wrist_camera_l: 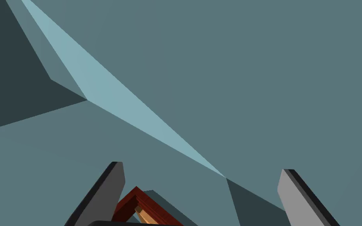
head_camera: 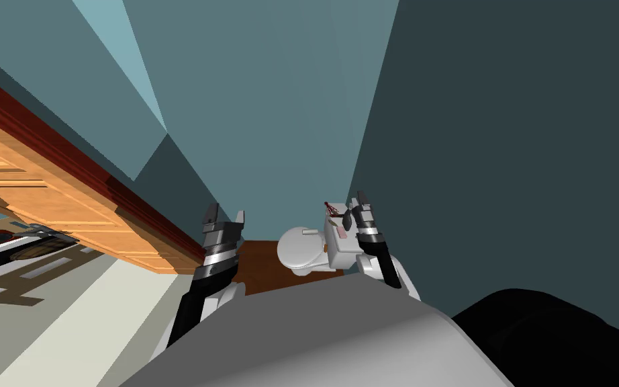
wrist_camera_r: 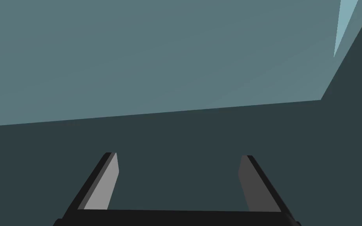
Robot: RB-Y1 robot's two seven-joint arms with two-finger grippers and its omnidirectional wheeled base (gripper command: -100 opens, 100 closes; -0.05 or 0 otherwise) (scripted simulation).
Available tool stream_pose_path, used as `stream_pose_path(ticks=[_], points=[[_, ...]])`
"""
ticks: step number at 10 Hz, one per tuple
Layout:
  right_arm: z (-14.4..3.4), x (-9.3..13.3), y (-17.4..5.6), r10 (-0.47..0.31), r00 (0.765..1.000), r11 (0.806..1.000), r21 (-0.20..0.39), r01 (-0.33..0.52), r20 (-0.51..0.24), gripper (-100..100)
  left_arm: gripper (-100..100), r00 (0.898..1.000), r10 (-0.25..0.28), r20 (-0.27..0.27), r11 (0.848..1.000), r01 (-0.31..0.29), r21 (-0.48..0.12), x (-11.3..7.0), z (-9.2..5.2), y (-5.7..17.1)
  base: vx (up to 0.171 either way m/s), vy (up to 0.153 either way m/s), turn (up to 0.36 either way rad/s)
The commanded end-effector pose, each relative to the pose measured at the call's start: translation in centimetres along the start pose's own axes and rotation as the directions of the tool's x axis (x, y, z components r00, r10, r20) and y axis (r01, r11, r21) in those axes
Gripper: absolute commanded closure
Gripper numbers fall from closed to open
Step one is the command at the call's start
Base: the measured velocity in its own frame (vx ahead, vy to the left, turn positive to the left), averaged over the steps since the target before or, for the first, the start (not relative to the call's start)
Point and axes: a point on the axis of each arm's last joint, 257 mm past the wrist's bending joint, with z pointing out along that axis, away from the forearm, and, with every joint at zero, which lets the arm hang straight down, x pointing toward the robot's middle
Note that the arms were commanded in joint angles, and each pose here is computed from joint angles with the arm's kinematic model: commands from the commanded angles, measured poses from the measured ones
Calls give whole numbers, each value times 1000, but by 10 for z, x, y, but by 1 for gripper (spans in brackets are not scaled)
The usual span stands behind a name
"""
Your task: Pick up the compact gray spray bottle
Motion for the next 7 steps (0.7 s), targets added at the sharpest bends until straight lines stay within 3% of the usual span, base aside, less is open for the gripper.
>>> stream_pose_path(ticks=[1, 4, 7], points=[[-2, 4, -5, -16, 999, 1000, 15, 16, -33, -100, 0, 1000, 0, 0, 1000, 0, 0, 0, 0, 0, 4, 7, -13], [-11, 13, -27, -52, 992, 995, 84, 62, -118, -100, 0, 1000, 0, 0, 1000, 0, 0, 0, 0, 0, 15, 23, -29], [-31, 22, -64, -86, 971, 971, 199, 132, -221, -100, 0, 1000, 0, 0, 1000, 0, 0, 0, 0, 0, 6, 35, -55]])
